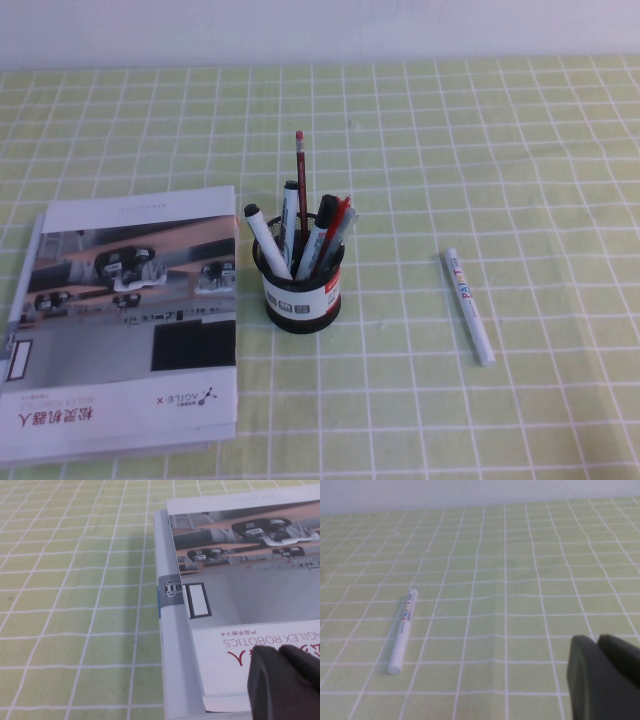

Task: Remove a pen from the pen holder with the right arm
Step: 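Take a marker out of the pen holder and lay it on the table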

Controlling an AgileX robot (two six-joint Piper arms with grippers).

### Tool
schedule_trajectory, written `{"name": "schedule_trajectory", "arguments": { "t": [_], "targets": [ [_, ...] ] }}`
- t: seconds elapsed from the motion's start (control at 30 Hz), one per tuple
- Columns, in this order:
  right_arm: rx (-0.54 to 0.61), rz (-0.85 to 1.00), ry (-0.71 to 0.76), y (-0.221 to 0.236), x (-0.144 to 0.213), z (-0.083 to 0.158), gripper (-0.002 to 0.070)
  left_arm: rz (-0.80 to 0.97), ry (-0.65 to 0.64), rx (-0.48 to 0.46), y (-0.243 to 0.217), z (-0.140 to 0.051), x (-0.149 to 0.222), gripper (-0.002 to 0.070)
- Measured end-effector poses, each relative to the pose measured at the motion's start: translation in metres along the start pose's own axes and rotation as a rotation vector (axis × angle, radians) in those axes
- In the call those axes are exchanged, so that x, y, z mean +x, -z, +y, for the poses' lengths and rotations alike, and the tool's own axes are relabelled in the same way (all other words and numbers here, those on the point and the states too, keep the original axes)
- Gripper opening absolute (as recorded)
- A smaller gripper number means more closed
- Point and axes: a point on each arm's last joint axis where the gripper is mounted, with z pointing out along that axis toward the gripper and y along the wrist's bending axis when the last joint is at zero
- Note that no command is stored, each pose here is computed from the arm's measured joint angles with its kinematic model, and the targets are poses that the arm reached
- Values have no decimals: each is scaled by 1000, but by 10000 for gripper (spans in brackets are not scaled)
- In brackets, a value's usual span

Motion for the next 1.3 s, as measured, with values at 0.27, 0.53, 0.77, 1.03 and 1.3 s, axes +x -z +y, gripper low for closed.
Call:
{"name": "schedule_trajectory", "arguments": {
  "t": [0.27,0.53,0.77,1.03,1.3],
  "targets": [
    [8,132,23,1,12,-1,-13,0,0,0,0,0,0,-5],
    [8,147,21,1,13,-1,-13,0,0,0,0,0,0,-5],
    [8,147,21,1,13,-1,-13,0,0,0,0,0,0,-5],
    [8,147,21,1,13,-1,-12,0,0,0,0,0,0,-5],
    [8,147,21,1,13,-1,-13,0,0,0,0,0,0,-5]
  ]
}}
